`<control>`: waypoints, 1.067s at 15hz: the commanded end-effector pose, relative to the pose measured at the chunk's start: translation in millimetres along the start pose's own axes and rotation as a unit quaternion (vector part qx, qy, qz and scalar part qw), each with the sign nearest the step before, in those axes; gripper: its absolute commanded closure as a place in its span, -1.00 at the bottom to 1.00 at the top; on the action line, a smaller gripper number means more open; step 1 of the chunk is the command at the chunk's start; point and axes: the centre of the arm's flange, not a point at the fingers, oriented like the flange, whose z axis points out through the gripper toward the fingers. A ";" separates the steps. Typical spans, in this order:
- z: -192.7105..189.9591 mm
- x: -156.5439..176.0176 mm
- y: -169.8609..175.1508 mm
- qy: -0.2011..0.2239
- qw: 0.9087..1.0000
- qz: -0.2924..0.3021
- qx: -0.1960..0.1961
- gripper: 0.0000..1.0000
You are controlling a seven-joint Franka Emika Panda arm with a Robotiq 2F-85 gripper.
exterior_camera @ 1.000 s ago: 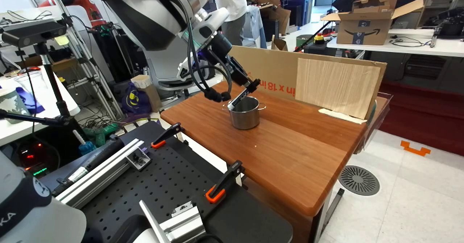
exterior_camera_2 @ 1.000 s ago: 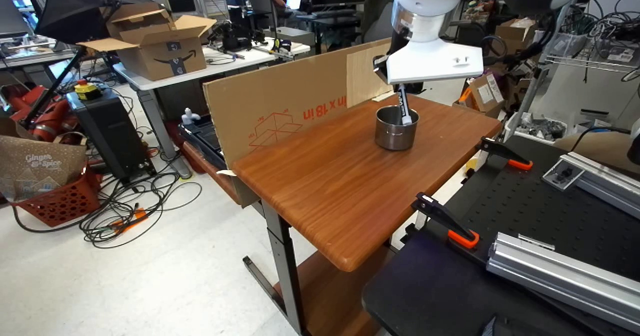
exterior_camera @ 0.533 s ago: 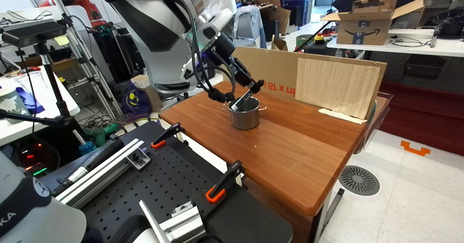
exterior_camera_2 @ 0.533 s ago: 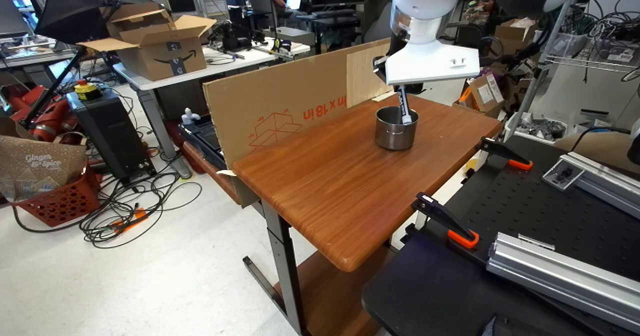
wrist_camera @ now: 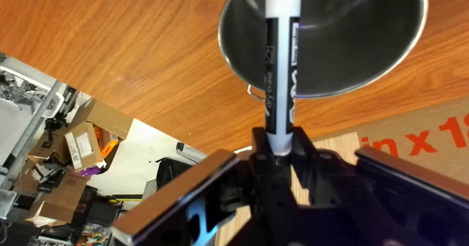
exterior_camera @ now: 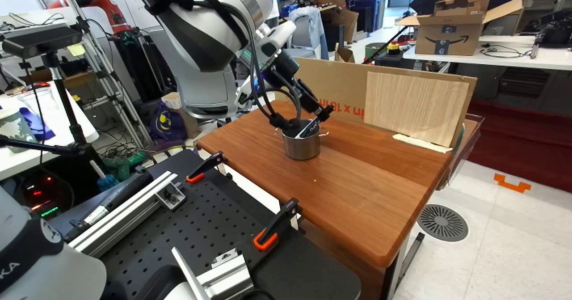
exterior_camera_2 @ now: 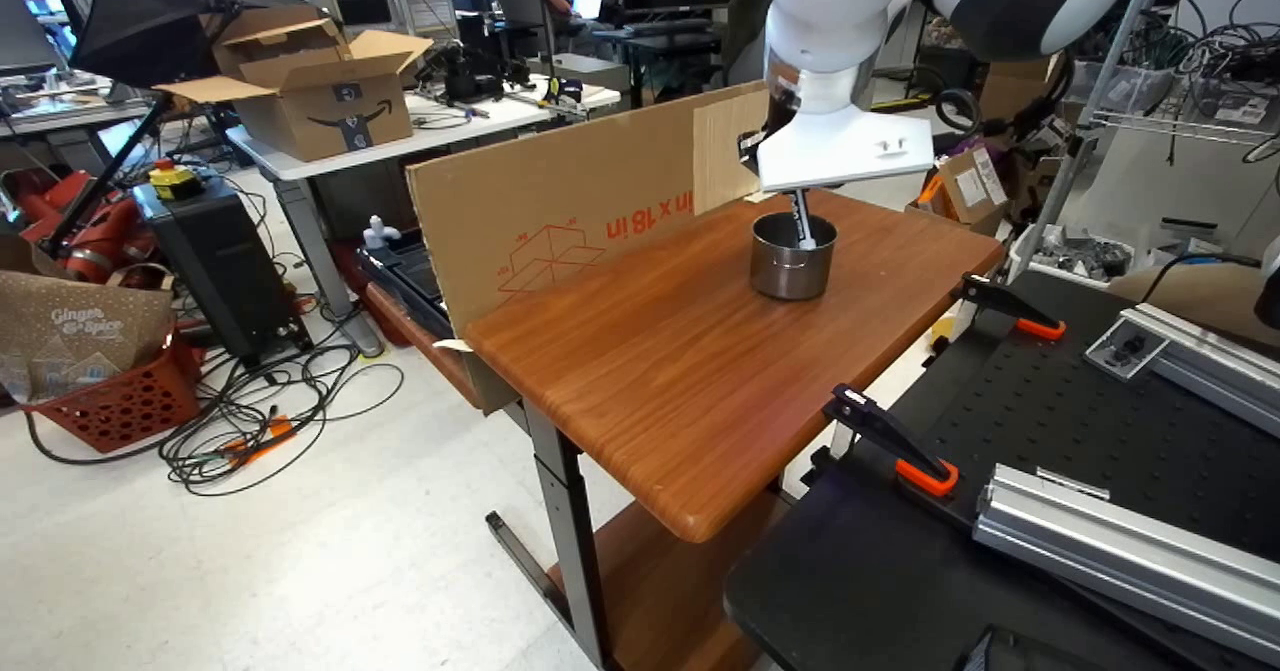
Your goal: Put the marker in the silver pot
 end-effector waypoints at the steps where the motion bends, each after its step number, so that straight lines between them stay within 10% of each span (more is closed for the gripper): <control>1: 10.7 -0.8 -8.9 -0.001 1.000 -0.004 -0.009 0.90; 4: 15.4 -5.3 -12.6 -0.006 1.000 -0.010 -0.012 0.90; 5: 15.6 -6.6 -13.2 -0.011 1.000 -0.012 -0.013 0.11; 13: 13.4 -7.0 -15.1 -0.025 0.999 -0.015 -0.014 -0.93; 16: 6.7 -4.9 -13.3 -0.032 0.999 -0.016 -0.010 -1.00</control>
